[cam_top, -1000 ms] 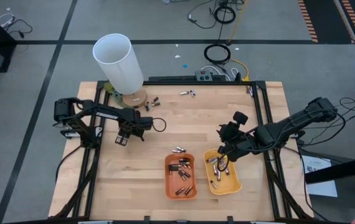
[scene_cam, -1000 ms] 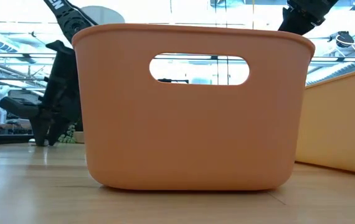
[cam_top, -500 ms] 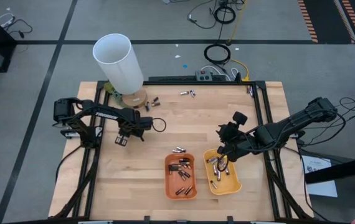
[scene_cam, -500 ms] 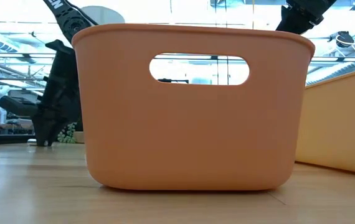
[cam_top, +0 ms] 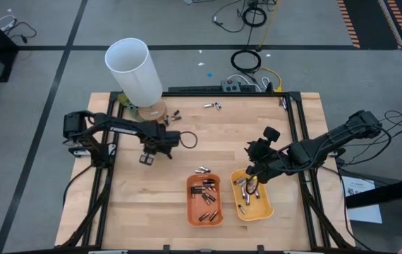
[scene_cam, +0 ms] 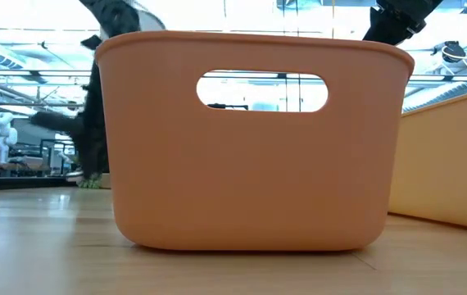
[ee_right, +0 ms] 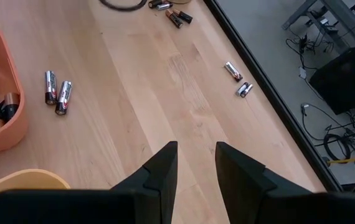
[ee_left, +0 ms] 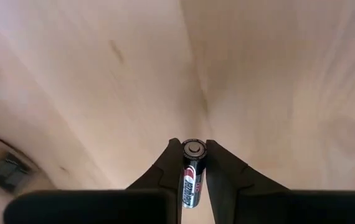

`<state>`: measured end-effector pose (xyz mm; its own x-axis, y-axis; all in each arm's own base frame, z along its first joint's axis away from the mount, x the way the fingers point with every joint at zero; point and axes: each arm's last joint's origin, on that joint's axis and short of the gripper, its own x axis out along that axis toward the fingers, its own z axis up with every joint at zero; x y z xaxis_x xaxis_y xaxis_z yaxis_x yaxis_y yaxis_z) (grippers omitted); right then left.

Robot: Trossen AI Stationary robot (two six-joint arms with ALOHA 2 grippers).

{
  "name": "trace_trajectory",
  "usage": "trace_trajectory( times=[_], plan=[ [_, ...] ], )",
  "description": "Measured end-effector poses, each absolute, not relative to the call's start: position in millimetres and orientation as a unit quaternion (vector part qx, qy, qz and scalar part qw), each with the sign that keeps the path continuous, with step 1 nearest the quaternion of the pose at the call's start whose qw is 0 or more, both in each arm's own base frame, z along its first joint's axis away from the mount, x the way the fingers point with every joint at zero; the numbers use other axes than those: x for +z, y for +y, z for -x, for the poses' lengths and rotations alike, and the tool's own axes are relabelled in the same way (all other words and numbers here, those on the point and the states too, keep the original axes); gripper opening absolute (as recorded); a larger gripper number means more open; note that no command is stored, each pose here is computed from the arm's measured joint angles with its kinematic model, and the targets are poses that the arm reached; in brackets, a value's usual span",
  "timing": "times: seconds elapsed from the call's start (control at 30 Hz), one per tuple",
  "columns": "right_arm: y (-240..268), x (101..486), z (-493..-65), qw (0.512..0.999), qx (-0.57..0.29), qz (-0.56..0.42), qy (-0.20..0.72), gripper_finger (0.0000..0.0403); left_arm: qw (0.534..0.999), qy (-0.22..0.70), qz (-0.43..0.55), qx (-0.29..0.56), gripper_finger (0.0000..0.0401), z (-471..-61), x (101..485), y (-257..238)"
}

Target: Sort batteries

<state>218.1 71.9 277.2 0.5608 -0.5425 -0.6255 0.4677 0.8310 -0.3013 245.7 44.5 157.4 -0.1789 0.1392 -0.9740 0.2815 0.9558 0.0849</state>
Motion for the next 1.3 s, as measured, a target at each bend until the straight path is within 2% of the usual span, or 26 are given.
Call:
trace_trajectory(
  times=[0.2, 0.4, 0.53, 0.67, 0.87, 1.3],
  plan=[
    [72, 277, -218, 0.882, -0.286, 0.050, 0.371, 0.0100, 0.702, 0.694, -0.132, -0.093, 0.0048, -273, 195, 29],
    [72, 277, -218, 0.882, -0.286, 0.050, 0.370, 0.0100, 0.841, 0.515, -0.109, -0.123, 0.0048, -296, 233, 7],
    [72, 277, -218, 0.882, -0.286, 0.050, 0.370, 0.0100, 0.896, 0.400, -0.115, -0.152, 0.0048, -311, 251, -14],
    [72, 277, -218, 0.882, -0.286, 0.050, 0.370, 0.0100, 0.923, 0.308, -0.133, -0.188, 0.0048, -325, 260, -38],
    [72, 277, -218, 0.882, -0.286, 0.051, 0.371, 0.0100, 0.934, 0.235, -0.148, -0.224, 0.0048, -349, 246, -68],
    [72, 277, -218, 0.882, -0.286, 0.051, 0.370, 0.0100, 0.967, 0.036, -0.155, -0.198, 0.0048, -414, 192, -82]
  ],
)
